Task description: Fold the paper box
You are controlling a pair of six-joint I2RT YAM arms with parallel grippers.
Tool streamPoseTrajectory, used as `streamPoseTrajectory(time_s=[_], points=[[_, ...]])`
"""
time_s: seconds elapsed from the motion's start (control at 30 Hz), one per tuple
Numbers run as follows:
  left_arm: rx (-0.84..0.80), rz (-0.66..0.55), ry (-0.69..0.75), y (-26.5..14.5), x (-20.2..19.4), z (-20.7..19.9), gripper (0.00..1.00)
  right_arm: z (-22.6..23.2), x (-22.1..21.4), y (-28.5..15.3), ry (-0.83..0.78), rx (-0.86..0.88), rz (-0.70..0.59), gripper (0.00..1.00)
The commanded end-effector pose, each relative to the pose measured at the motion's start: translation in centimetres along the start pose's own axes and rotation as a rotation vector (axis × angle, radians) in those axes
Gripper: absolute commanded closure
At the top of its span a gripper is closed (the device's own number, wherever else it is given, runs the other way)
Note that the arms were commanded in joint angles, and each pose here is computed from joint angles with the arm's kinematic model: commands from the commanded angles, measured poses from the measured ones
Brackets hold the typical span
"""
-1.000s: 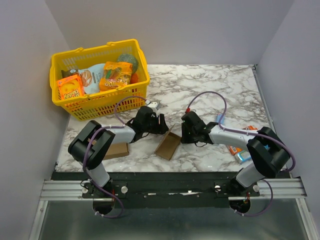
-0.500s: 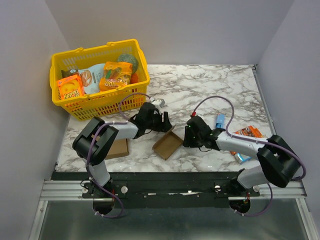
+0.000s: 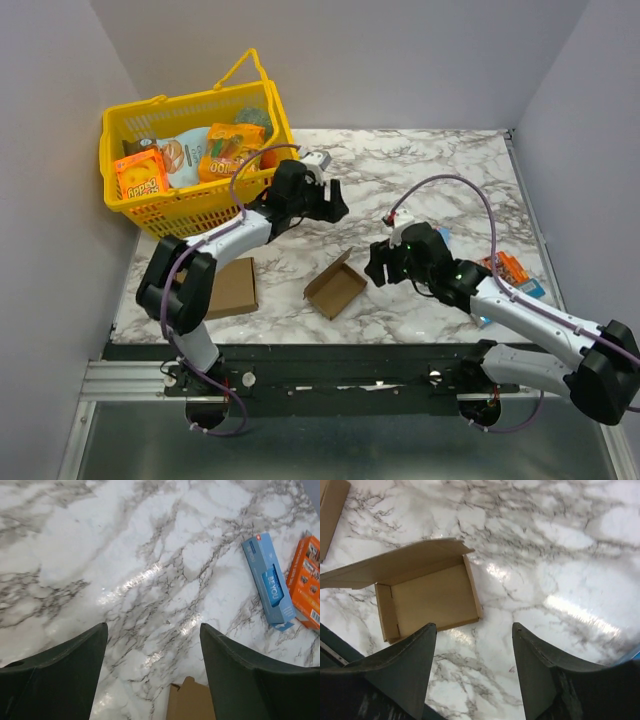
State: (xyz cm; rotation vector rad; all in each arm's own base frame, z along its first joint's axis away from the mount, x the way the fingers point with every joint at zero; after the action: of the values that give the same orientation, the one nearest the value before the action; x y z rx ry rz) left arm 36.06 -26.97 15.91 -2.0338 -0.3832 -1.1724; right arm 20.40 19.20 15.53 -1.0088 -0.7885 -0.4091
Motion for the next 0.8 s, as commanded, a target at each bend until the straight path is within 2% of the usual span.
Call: streamPoseTrajectory(time_s=[0.0,0.13,0.27,0.37,0.53,0.77], points=[[0.176,-0.104,0.052,-6.6,5.2,1.1,0.16,1.4,4.3,0.5,-0.316,0.090,-0.107,0.30],[0.168,-0.048,0.072,-10.8,3.2,-0.1,0.16,1.6,6.3,1.9,-0.320,0.047,-0.151,0.32],[0.137,0.059,0.093,-14.5,0.2,-1.7,0.16,1.1,7.8,2.1,-0.210,0.024,-0.193,0.32],[0.060,0.126,0.132,-15.7,-2.0,-3.1,0.16,0.4,8.4,1.9,-0.155,0.012,-0.211,0.32],[-0.042,0.208,0.259,-15.3,-3.9,-5.4,0.16,-0.5,8.7,1.1,-0.109,-0.015,-0.245,0.32],[-0.053,0.345,0.372,-12.6,-5.9,-6.7,0.17,-0.5,8.6,-0.5,-0.080,0.008,-0.282,0.31]])
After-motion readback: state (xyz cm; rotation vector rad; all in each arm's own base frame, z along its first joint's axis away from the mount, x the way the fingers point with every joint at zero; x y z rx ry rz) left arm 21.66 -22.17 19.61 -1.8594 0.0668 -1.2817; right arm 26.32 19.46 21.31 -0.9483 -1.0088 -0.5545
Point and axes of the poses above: each gripper's point midway between its finger pads, its own y axis out along the fingers, its own z axis along the line the jaws close on, x = y × z, the point moved 5 cm from there along -y, back along the fingers, and after that the axes turned 8 degrees about y, right-handed, at the moved point
